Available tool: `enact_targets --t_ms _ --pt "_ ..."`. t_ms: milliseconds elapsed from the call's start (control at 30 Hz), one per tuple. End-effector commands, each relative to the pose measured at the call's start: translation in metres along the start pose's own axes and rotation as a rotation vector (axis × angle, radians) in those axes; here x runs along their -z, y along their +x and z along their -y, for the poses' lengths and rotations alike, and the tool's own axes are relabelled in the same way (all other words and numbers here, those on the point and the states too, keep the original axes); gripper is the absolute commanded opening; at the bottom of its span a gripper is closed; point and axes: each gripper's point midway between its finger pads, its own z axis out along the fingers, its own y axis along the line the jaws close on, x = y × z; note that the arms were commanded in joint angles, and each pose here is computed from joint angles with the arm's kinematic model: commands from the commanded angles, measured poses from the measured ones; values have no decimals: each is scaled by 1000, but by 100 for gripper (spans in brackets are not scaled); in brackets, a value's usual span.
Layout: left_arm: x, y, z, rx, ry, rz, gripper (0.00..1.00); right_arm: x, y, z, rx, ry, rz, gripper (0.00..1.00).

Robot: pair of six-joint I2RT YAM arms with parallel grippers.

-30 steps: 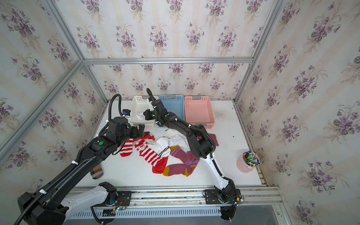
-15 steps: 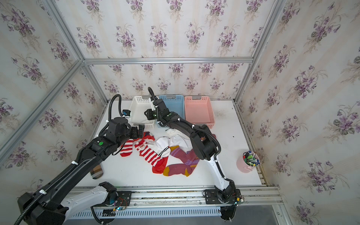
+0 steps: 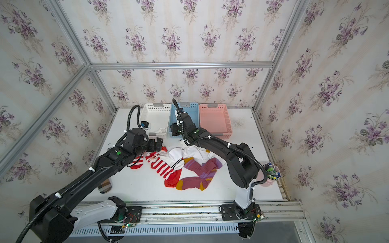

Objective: Sort the socks into the basket by color
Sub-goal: Pick up the sock at the center of the board.

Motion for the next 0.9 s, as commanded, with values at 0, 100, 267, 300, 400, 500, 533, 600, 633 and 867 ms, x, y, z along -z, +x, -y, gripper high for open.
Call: enact_targets --t_ms 0,100,267,300,400,500,533,600,633,867 --pt "-9 -5 22 16 69 18 100 18 -8 23 -50 93 49 30" --pt "-20 3 45 -5 124 -13 100 37 -9 48 -103 135 66 30" --pt "-42 20 87 -51 198 -79 99 73 -11 97 -171 223 119 32" --pt "-43 21 96 -59 219 -84 99 79 -12 107 -185 240 126 32" --pt "-63 39 124 -91 262 -143 99 99 -15 145 -233 299 144 32" --pt "-75 50 152 -112 311 -175 99 116 -13 164 -267 318 160 32" --pt "-80 54 161 -119 326 -183 99 122 -13 170 -280 324 167 32" --pt "-88 59 180 -125 360 -194 99 132 -11 182 -307 338 180 32" --pt "-92 62 190 -129 382 -201 98 138 -11 187 -321 342 189 32" --pt "-119 79 241 -118 495 -260 92 169 -6 212 -362 384 222 33"
